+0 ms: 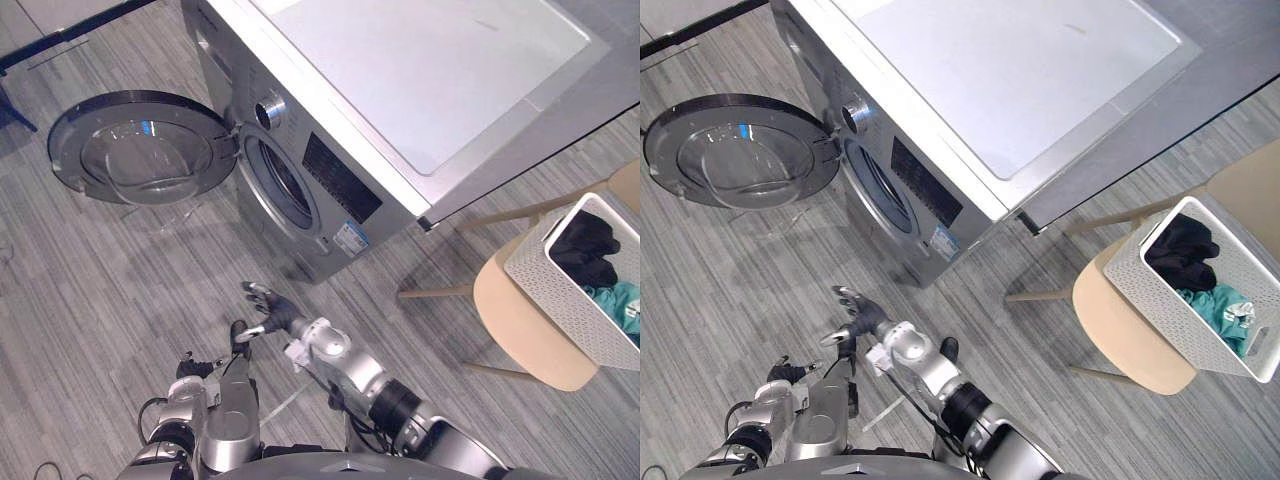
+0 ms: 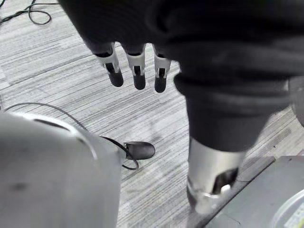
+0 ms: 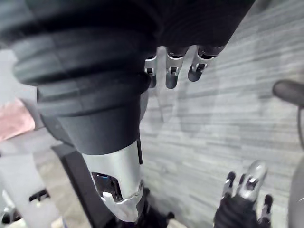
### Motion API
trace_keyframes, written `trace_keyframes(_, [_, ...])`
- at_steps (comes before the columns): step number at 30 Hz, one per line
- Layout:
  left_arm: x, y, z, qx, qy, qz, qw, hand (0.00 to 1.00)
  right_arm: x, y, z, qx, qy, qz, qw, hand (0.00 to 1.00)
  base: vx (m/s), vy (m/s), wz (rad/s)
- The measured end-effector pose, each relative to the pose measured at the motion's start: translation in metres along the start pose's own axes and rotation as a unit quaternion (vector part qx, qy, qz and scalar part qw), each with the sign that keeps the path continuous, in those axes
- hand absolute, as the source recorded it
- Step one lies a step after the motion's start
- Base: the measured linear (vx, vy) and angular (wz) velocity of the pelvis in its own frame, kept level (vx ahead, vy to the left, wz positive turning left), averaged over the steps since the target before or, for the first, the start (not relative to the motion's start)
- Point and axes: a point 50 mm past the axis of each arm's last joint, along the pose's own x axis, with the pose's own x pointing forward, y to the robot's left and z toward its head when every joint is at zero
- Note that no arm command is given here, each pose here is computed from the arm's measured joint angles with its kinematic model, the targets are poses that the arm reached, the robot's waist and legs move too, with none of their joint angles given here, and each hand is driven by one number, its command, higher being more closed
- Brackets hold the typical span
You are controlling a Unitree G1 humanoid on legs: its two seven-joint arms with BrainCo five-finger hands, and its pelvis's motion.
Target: Pick up the laundry basket with both hands and put the clothes into the washing machine.
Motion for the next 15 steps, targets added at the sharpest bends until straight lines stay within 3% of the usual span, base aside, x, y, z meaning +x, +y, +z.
trace_keyframes(10, [0.001, 0.008, -0.004, -0.018, 0.017, 0.01, 1.0, 0.0, -0.061, -0.058, -0.057, 0.048, 0.075, -0.19, 0.978, 0.0, 0.05, -0.023, -0.2])
trace_keyframes(13, [0.002, 0.008, -0.001, -0.092, 0.026, 0.004, 0.995, 0.0, -0.078, -0.076, -0.069, 0.052, 0.101, -0.252, 0.961, 0.0, 0.04, -0.009, -0.3])
trace_keyframes(15, [0.002, 0.005, 0.004, -0.185, 0.029, -0.006, 0.982, 0.0, -0.089, -0.087, -0.08, 0.057, 0.125, -0.292, 0.946, 0.0, 0.03, -0.012, -0.28])
